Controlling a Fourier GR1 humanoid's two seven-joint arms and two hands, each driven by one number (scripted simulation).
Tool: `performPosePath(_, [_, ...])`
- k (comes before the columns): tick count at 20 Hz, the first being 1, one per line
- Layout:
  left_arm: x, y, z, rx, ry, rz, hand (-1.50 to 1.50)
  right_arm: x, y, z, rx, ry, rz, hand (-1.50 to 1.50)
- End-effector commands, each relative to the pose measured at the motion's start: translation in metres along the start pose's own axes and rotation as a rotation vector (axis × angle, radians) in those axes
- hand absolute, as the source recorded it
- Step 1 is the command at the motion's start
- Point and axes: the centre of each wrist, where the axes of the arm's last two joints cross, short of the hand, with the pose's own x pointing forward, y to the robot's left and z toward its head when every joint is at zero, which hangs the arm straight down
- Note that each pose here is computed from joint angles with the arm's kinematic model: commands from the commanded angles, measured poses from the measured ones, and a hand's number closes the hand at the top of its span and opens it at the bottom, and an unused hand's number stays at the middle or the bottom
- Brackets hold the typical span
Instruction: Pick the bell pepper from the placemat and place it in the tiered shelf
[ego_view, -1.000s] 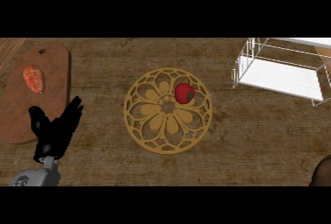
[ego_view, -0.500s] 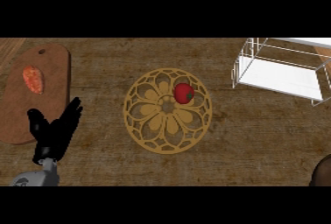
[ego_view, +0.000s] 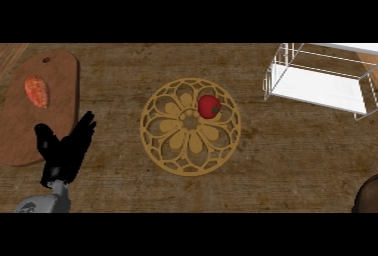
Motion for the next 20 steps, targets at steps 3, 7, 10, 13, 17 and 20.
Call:
performPosePath(3, [-0.009,-0.007,-0.005,0.013,0.064,0.011,0.0,0.01,-0.036,-0.001,-0.155,0.014,-0.163,-1.5])
performPosePath(7, [-0.021,0.015,0.007,-0.009,0.105,0.018,0.0,0.015,-0.065,0.002,-0.3,0.022,-0.104,-1.5])
performPosePath(10, [-0.025,0.012,0.004,0.005,0.09,0.019,0.0,0.0,-0.092,0.004,-0.382,0.066,-0.131,-1.5])
performPosePath(13, [-0.03,-0.004,0.009,0.016,0.084,0.016,0.0,-0.006,-0.124,0.008,-0.485,0.099,-0.207,-1.5])
performPosePath(17, [-0.006,0.01,0.001,0.01,0.085,0.012,0.0,-0.027,-0.181,0.022,-0.487,0.121,-0.268,-1.5])
performPosePath(20, [-0.013,0.013,0.008,0.006,0.091,0.009,0.0,-0.054,-0.211,0.033,-0.447,0.113,-0.273,-1.5])
